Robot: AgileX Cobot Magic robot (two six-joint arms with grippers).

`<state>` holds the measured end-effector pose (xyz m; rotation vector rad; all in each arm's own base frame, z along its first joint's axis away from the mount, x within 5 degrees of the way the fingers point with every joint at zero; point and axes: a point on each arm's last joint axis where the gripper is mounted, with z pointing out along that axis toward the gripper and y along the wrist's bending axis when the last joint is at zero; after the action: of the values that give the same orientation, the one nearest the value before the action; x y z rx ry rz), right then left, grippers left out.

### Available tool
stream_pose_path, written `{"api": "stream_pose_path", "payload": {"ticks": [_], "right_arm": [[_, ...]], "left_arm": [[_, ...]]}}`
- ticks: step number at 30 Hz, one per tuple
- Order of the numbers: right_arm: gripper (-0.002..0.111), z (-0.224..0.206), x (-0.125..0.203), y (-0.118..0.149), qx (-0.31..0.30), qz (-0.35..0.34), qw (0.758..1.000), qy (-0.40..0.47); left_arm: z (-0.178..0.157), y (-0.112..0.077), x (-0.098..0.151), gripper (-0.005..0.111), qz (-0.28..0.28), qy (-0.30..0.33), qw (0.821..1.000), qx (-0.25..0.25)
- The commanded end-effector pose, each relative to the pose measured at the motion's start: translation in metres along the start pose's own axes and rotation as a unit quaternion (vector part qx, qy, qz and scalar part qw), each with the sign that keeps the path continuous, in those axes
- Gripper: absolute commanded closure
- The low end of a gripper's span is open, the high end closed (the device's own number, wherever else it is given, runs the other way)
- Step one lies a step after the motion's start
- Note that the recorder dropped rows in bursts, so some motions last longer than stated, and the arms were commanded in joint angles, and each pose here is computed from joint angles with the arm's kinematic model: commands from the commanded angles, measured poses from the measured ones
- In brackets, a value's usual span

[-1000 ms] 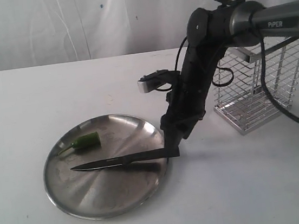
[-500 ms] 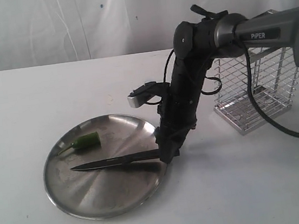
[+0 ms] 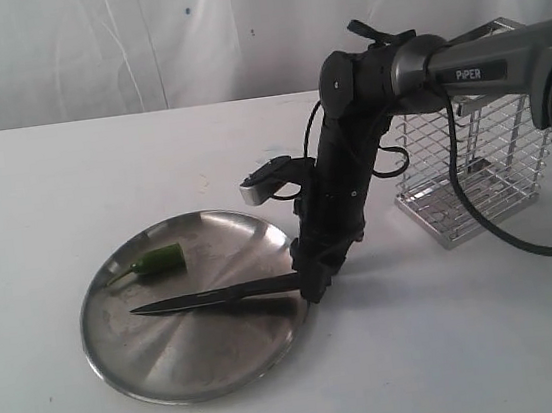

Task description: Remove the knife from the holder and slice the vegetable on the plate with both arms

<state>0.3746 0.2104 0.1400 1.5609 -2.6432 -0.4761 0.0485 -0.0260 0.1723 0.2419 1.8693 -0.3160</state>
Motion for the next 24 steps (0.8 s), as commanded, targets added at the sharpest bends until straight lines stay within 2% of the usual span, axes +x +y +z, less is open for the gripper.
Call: {"api": "stream_pose_path", "payload": {"ticks": [1,8,17,24], "right_arm": [[0.062,0.001,0.002,0.002,-0.012,-0.007,1.0,0.017],[0.083,0.001,0.003,0.003,-0.014,-0.008,1.0,0.023],[0.098,-0.004,0.003,0.004,-0.01,-0.01,1.0,0.018],[0.107,-0.027,0.002,0.012,0.006,-0.018,1.0,-0.004]], "left_arm": [[0.0,-0.001,0.001,0.107,-0.005,-0.001,1.0,0.006],[0.0,-0.001,0.001,0.107,-0.005,-0.001,1.0,0.006],[0.0,-0.001,0.001,0.107,-0.005,-0.001,1.0,0.006],[0.0,-0.001,0.001,0.107,-0.005,-0.001,1.0,0.006]]}}
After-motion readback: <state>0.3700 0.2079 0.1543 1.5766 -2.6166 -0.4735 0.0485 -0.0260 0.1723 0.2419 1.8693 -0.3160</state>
